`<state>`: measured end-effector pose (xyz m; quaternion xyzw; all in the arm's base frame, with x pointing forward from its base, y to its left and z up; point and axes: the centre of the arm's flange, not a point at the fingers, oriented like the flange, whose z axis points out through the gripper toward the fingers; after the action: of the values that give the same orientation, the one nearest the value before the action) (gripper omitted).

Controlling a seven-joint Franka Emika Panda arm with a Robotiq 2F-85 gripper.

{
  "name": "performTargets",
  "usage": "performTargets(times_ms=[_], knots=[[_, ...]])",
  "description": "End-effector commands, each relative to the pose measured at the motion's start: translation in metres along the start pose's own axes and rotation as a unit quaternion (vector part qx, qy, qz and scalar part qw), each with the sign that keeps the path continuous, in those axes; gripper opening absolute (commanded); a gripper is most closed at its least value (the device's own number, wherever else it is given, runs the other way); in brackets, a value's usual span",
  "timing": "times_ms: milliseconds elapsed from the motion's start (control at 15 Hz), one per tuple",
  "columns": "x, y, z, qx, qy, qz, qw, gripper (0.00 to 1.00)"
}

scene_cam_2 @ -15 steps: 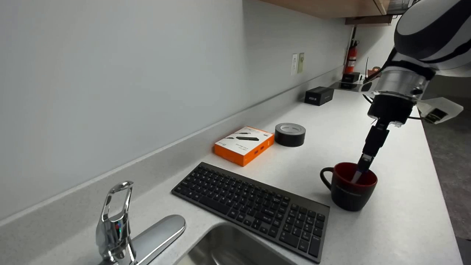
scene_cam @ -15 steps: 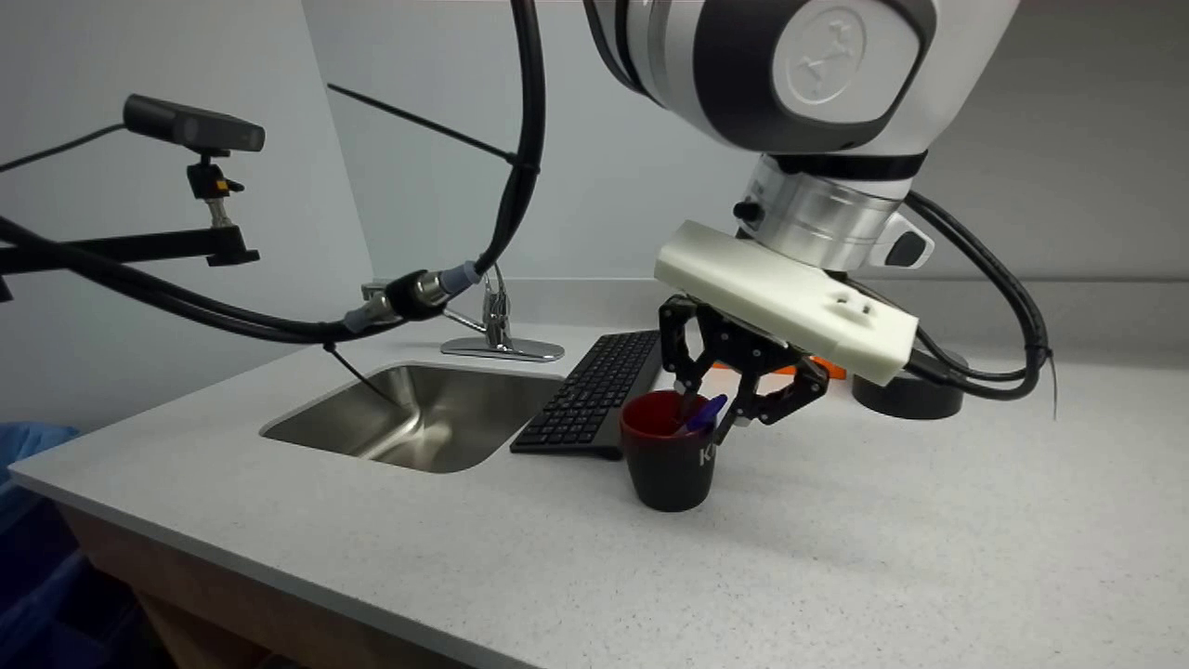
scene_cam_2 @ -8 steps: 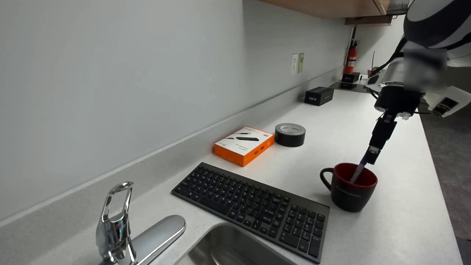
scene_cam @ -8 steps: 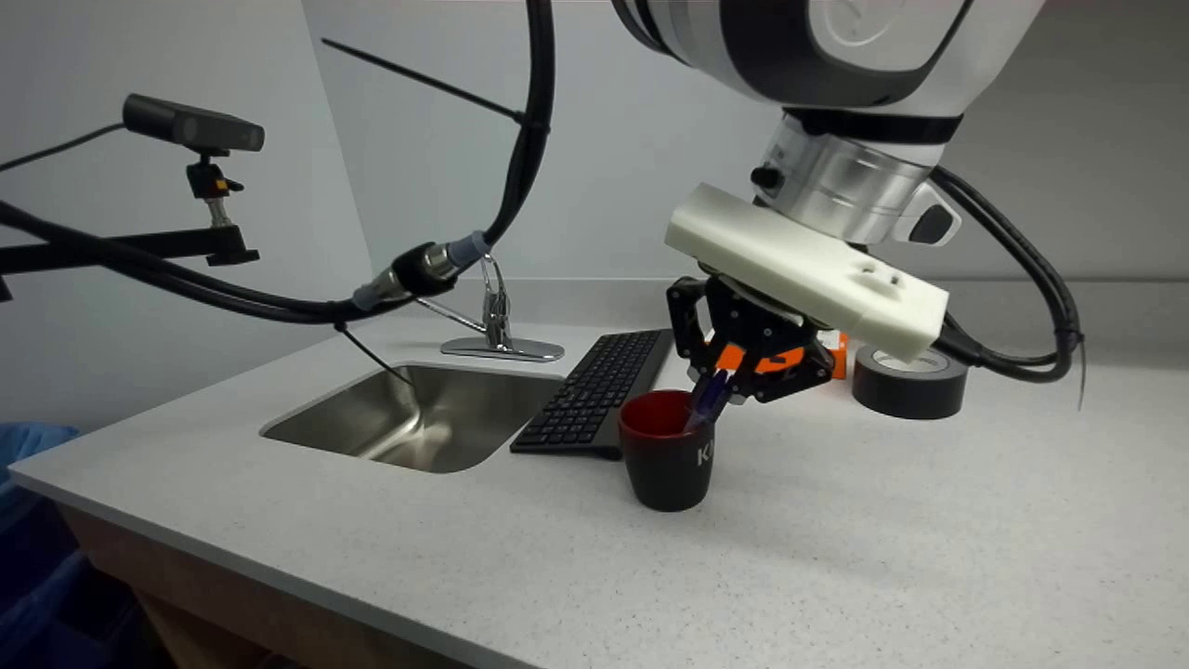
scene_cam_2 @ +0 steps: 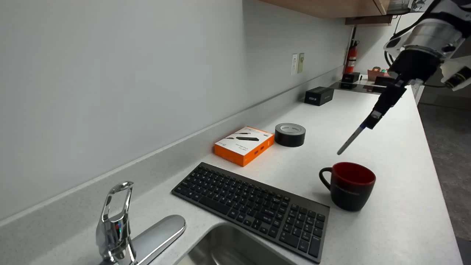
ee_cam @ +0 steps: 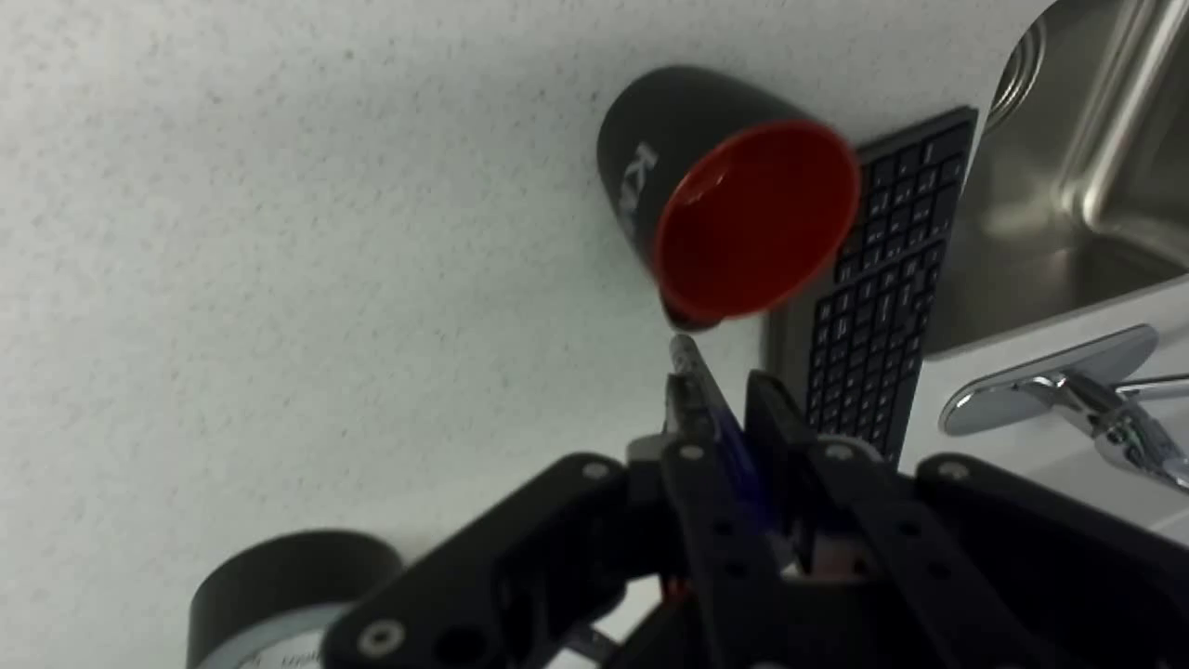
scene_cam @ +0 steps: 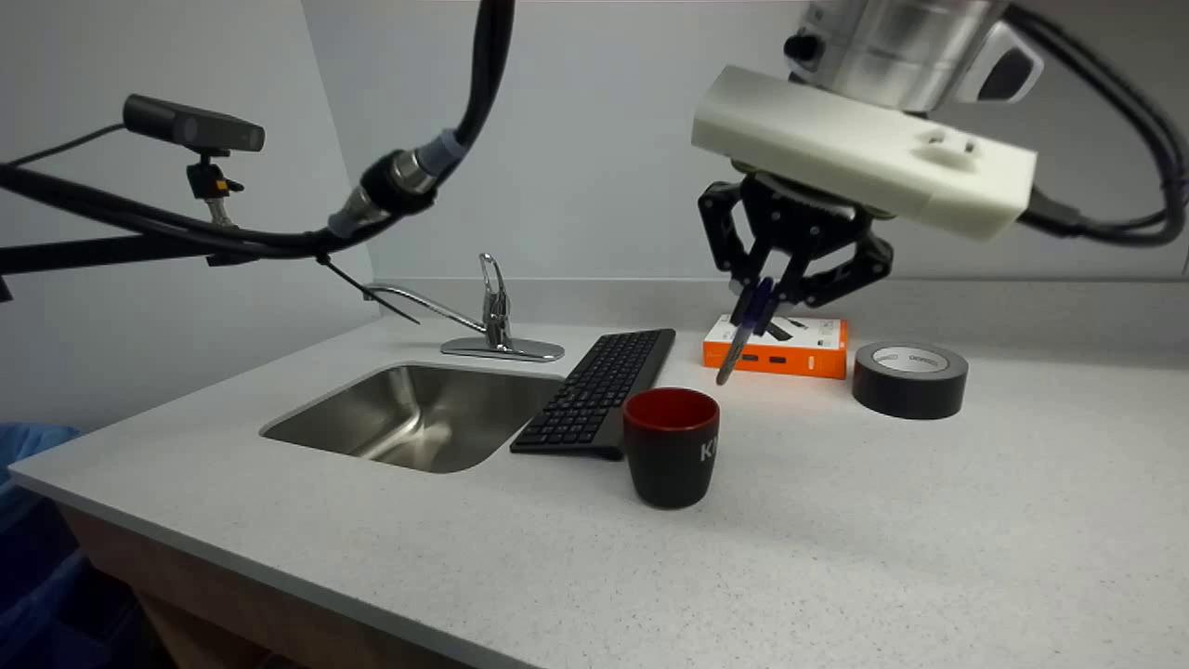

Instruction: Put the marker on the counter

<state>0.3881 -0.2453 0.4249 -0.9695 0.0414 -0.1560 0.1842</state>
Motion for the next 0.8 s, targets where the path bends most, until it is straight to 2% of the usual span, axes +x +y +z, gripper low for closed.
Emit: performTargets(times_ms=[0,133,333,600,733], knots=[[-0.001,0.0,-0.033,-0.05,0.087,-0.015,0.9949,0.04],[0.008,0.009,-0.034,-0.094,0.128,-0.011,0.9872,0.04],[0.018,0.03,-0.011,-0.175,0.171,0.0,0.9696,0.04],[0.023,0.05,0.034,-0.278,0.185,0.003,0.9426,0.04],[0.024,0.057,0.059,-0.318,0.164,0.0,0.9337,0.04]])
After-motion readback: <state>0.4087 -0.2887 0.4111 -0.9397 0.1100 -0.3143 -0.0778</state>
